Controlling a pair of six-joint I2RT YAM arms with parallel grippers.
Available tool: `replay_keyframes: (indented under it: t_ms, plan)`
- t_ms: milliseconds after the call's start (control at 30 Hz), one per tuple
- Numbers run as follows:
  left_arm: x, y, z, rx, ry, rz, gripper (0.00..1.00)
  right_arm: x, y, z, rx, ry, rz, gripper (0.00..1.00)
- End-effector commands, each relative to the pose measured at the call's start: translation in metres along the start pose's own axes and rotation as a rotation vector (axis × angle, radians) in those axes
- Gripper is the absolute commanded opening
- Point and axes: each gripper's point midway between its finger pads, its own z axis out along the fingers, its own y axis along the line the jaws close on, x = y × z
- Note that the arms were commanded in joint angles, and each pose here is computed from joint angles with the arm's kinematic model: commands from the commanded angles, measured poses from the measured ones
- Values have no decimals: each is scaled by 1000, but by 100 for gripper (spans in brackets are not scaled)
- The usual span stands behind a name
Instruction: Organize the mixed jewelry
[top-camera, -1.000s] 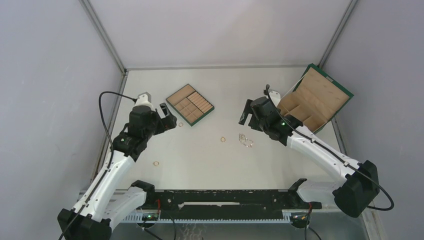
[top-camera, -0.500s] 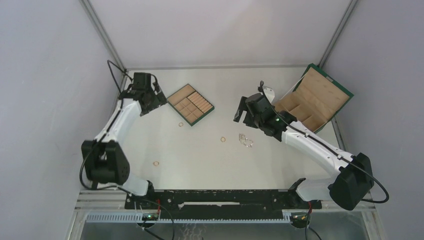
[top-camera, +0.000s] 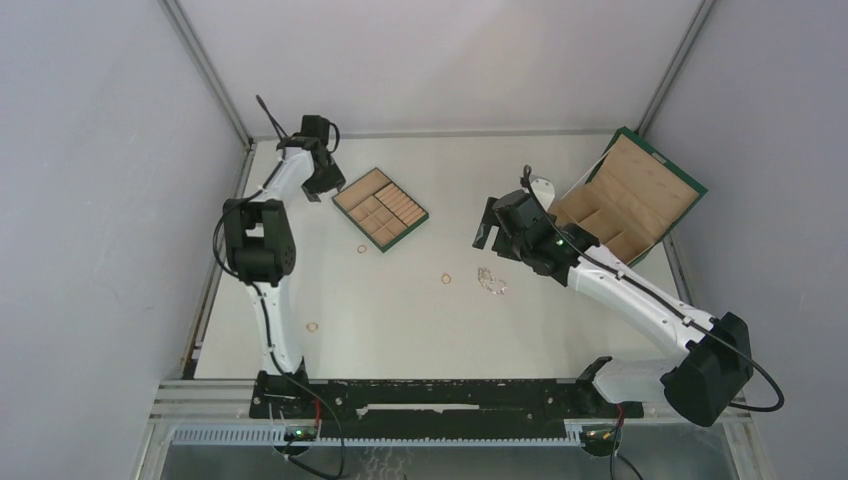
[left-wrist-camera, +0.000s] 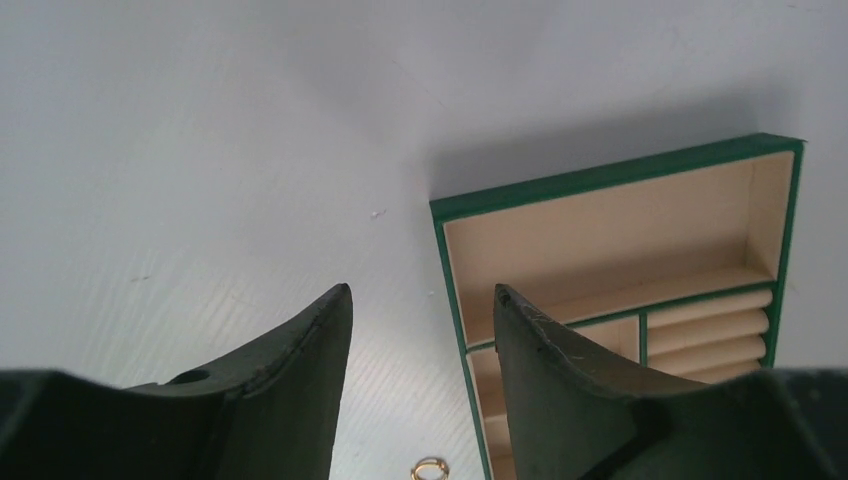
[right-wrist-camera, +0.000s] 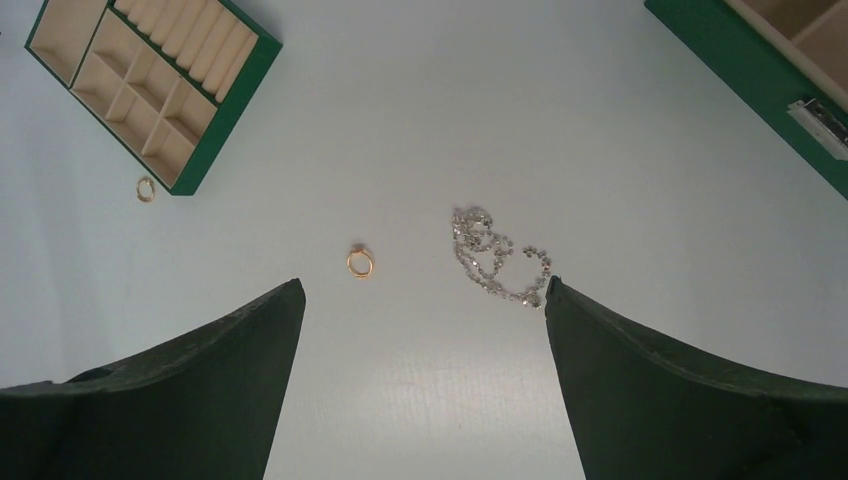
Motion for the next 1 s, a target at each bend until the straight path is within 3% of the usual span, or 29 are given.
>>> replay_keyframes:
  t_ms: [0, 300, 467, 967]
  plan:
    - [-8, -5, 2, -30, -5, -51, 57, -19, 3, -13, -9, -58, 4, 99]
    - [17, -7, 36, -83, 54, -59, 40, -17, 9, -7, -37, -35, 2, 99]
    - [21, -13, 34, -63, 58, -73, 38, -16, 9, -3, -40, -23, 5, 99]
    - [79, -42, 7, -39, 128, -302, 0, -15, 6, -4, -41, -9, 3, 98]
